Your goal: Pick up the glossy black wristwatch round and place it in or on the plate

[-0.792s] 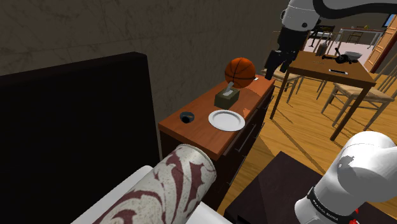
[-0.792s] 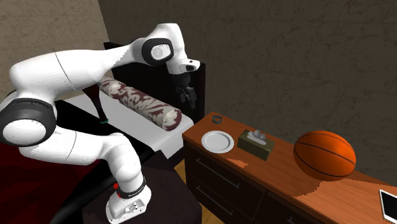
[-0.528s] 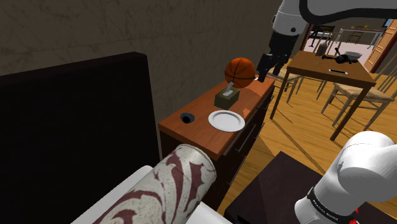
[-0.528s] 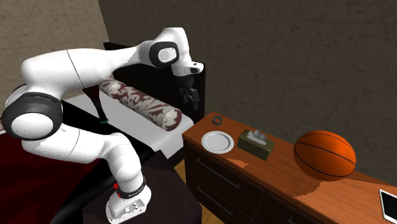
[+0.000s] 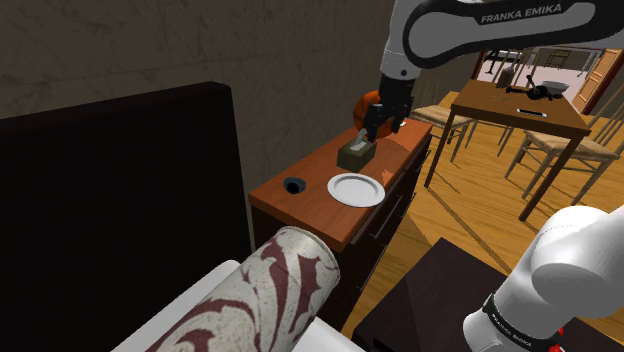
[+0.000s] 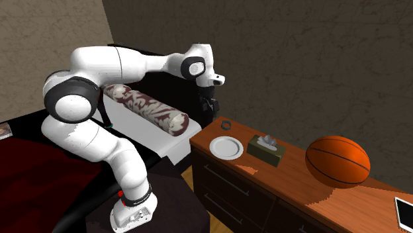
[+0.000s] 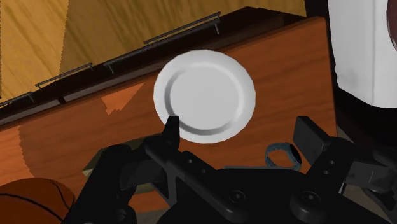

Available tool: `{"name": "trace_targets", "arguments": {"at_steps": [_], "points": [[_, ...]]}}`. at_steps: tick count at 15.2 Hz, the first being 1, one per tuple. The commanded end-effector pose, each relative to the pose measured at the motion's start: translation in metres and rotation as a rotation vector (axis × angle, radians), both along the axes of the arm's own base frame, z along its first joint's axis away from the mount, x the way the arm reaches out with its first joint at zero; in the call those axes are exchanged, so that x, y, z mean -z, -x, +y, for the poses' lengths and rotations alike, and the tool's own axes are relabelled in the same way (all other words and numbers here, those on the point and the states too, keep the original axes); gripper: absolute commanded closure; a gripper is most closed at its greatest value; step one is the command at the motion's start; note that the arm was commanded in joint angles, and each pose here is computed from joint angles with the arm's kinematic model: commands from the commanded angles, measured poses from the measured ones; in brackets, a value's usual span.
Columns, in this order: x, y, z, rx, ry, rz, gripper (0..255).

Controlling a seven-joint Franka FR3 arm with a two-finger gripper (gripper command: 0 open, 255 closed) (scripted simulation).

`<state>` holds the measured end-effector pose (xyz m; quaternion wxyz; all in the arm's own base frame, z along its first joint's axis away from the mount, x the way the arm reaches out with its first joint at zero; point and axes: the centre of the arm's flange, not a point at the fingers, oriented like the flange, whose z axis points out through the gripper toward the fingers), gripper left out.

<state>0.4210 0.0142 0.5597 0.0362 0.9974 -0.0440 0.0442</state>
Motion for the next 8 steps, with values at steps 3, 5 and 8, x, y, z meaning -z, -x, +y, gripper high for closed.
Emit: {"name": "trace_targets", "arguments": {"at_steps": [3,5,8], "points": [[0.028,-0.047,0.011,0.007,-0.02,0.022,0],[0.043,-0.069,0.016,0.01,-0.03,0.033,0],[0.067,-0.102,0.023,0.015,-0.044,0.05,0]]}}
